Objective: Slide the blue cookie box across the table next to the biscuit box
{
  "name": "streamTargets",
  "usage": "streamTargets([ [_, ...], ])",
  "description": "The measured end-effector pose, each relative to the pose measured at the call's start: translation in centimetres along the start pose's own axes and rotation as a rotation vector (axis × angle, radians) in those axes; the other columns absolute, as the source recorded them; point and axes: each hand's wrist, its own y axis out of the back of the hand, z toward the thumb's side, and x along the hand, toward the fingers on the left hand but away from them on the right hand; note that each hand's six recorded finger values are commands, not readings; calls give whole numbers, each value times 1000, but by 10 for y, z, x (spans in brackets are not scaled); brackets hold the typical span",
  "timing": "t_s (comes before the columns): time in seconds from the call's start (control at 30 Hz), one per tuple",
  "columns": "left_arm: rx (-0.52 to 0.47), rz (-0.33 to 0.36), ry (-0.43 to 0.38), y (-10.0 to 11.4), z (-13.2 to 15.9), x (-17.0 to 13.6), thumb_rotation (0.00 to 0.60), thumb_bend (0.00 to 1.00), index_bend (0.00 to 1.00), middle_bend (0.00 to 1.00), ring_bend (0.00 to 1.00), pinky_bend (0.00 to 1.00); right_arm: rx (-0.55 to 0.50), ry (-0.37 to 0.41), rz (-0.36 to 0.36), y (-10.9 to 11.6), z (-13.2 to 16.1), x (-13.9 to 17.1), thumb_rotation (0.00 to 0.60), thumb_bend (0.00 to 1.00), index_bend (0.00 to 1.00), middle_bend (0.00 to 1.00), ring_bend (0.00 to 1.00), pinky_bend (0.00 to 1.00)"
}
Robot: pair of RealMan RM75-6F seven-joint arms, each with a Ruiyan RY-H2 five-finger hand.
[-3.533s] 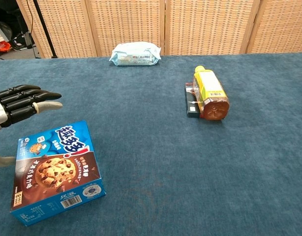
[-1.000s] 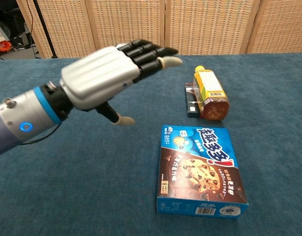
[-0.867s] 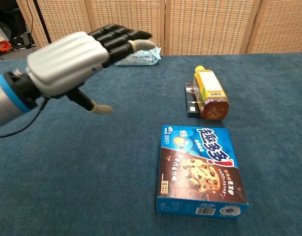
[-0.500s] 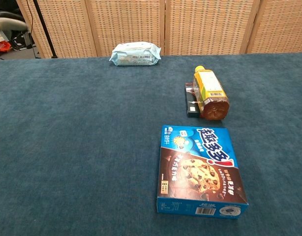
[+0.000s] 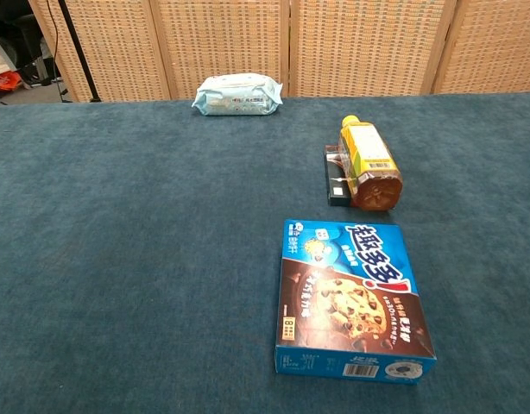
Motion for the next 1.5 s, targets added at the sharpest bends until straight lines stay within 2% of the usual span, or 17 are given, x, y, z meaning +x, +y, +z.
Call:
streamTargets([
  [0.2,-29,4,22,-2,-10,-2,600,0,0,0,0,0,75,138,115,-15,29,-40,600,1000,187,1,0,0],
  [0.33,-28,-4,27,-5,-14,-1,600,0,0,0,0,0,132,203,184,-27,46,-67,600,1000,202,20,0,0],
  [0.5,-27,-5,20,-6,-12,0,600,0,0,0,0,0,154,267,270,-43,72,-108,600,1000,230,78,0,15],
  [0.73,-21,-17,26,-8,-12,0,600,0,0,0,0,0,143,346,299,-52,117,-163,600,1000,255,110,0,27],
  [0.87,-21,-18,29,-9,-13,0,600,0,0,0,0,0,123,362,304,-57,135,-181,600,1000,255,118,0,44],
  [1.07,-23,-29,34,-11,-14,1,600,0,0,0,0,0,99,359,325,-66,148,-198,600,1000,276,138,8,45],
  [1.5,-26,-40,37,-14,-15,2,600,0,0,0,0,0,154,287,413,-121,157,-223,600,1000,296,209,70,45],
])
